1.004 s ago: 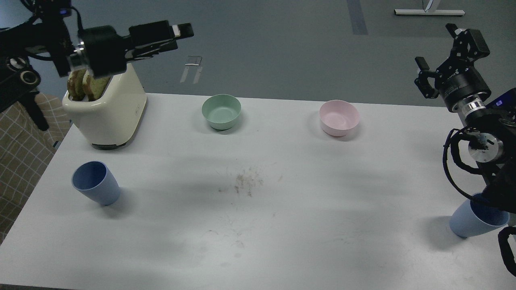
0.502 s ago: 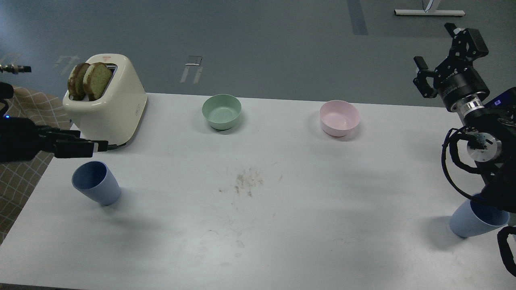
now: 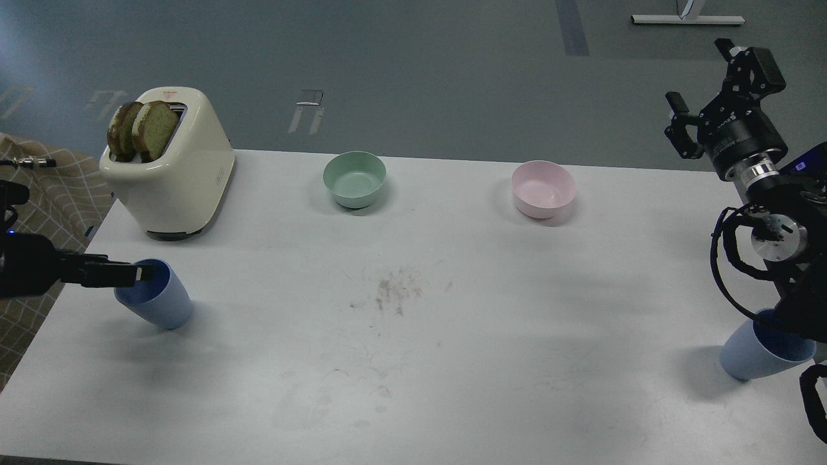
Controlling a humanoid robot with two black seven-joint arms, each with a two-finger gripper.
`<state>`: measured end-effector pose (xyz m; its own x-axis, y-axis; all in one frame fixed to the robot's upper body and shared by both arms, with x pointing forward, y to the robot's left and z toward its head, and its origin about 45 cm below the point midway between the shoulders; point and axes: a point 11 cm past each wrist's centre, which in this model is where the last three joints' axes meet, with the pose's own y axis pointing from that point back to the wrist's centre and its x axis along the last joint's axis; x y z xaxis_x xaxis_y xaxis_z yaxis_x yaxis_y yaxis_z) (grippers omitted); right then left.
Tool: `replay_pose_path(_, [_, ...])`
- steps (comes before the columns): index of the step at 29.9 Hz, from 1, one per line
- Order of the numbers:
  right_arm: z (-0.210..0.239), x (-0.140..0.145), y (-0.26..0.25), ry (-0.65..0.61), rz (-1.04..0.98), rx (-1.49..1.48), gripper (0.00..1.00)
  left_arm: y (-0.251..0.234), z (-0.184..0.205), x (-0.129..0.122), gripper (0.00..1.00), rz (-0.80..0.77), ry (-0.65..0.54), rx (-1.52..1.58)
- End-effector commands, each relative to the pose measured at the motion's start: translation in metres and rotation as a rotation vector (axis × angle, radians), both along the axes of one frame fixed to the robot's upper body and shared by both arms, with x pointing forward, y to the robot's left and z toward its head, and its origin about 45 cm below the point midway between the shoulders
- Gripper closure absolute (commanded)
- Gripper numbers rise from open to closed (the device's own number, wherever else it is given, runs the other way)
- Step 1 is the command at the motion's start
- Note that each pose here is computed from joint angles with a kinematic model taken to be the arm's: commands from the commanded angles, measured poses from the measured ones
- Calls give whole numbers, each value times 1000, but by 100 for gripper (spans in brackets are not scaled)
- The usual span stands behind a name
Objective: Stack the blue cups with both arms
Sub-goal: 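Lower the left gripper to the blue cup near the toaster and grasp it, then lift the blue cup with the left gripper and set it upright mid-table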
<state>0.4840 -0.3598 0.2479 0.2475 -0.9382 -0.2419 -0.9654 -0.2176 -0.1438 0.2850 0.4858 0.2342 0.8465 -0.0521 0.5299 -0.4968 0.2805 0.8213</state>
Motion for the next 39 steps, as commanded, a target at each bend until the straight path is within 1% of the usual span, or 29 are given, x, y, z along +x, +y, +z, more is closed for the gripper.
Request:
replay_pose_path(1, [0,0,0,0,0,0,0,2,-9,3,4,20,6,-9])
replay_pose_path(4, [0,0,-1,1,-1,-2,0,2,-12,4,7,25,7,-12])
replay_pose_path(6, [0,-1,-3,1,-5,-4,0,1,-14,4,13,23,9,-13])
replay_pose_path(7, [1,-1,-4,0,-6,-5,0,1,-15,4,20,23,11,-14])
replay_pose_path(8, [0,-1,-4,2,-7,-5,0,0,-15,4,25,22,12,-16])
replay_pose_path(10, [0,-1,-4,2,-7,-5,0,0,-17,4,32,23,14,-16])
replay_pose_path(11, [0,-1,-4,2,-7,-5,0,0,-20,4,43,23,19,-12])
replay_pose_path(12, [0,-1,-4,2,-7,-5,0,2,-21,2,50,24,24,-6])
replay_pose_path(13, [-1,-1,-4,4,-6,-4,0,5,-25,-2,65,27,37,4])
replay_pose_path(14, [-1,-1,-4,4,-6,-4,0,5,-27,-3,83,23,44,11])
replay_pose_path(16, [-1,-1,-4,4,-6,-4,0,7,-27,-4,100,16,46,26])
replay_pose_path(24, [-2,-2,-4,5,-6,-4,0,8,-23,-1,100,10,34,37])
replay_pose_path(29, [0,-1,-4,2,-7,-5,0,0,-11,6,100,-14,4,29])
replay_pose_path(31, [2,0,-5,-3,-7,-6,0,-11,3,16,100,-49,-36,21])
replay_pose_path(35, [17,3,-10,-30,-14,-11,0,-40,36,28,100,-146,-110,8])
replay_pose_path(38, [47,14,-8,-87,-6,-21,0,-72,61,38,100,-242,-180,-18])
replay_pose_path(39, [61,19,-4,-113,2,-26,0,-91,74,44,100,-294,-218,-33])
